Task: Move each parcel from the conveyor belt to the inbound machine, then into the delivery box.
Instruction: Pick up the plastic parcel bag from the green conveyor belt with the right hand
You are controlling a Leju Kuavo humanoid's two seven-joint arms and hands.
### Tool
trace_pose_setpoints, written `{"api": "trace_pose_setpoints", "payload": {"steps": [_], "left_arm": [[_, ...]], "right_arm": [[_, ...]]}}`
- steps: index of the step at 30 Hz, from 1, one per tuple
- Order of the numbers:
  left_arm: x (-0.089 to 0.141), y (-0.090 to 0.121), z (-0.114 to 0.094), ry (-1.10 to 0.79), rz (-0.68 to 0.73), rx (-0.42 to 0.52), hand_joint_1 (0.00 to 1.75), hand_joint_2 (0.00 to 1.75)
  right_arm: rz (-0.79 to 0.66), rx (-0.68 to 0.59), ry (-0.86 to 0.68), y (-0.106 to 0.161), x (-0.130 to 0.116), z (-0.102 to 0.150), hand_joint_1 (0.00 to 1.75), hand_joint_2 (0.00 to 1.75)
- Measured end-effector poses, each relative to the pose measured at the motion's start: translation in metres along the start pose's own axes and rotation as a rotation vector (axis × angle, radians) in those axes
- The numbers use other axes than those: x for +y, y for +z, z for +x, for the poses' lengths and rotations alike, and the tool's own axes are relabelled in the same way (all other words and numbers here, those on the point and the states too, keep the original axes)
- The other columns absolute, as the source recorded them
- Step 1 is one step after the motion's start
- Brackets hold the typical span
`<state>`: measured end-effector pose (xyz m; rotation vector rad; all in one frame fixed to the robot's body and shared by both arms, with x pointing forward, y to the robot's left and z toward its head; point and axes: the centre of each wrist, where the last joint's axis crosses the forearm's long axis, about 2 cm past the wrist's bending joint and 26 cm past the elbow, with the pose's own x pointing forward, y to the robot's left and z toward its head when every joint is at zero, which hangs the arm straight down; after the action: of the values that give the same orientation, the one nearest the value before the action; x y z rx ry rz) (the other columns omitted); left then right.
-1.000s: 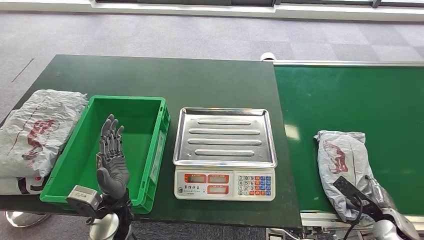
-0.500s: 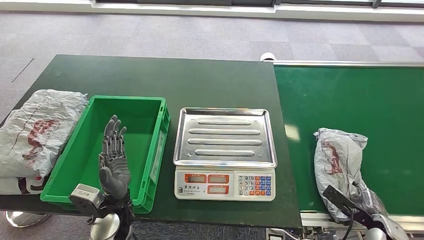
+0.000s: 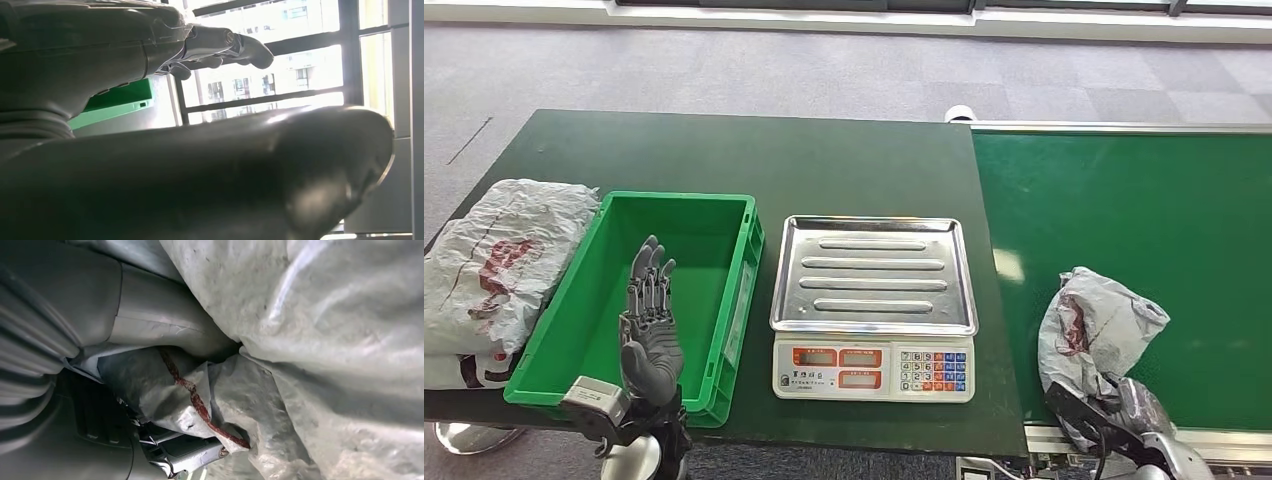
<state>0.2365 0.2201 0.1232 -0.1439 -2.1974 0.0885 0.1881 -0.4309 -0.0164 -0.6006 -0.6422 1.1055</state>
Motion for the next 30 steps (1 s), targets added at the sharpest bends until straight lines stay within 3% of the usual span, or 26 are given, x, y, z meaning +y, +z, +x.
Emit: {"api": "trace_pose_setpoints", "payload": {"steps": [4, 13, 20, 30], "left_arm": [[-0.001, -0.001, 0.001, 0.001, -0.001, -0.002, 0.00, 0.00], [-0.002, 0.009, 0.010, -0.002, 0.009, -0.005, 0.00, 0.00], [-0.005, 0.013, 0.012, -0.003, 0.013, -0.020, 0.00, 0.00], [-0.007, 0.012, 0.011, 0.019, 0.020, -0.035, 0.00, 0.00]], "right_arm": [[-0.031, -0.010, 0.006, 0.001, 0.001, 0.008, 1.75, 1.75], [-0.254, -0.082, -0.001, 0.003, -0.014, 0.034, 1.75, 1.75], [-0.702, -0.187, -0.149, 0.016, -0.059, 0.068, 1.75, 1.75], [-0.997, -0.324, -0.247, 0.034, -0.096, 0.092, 1.75, 1.75]]}}
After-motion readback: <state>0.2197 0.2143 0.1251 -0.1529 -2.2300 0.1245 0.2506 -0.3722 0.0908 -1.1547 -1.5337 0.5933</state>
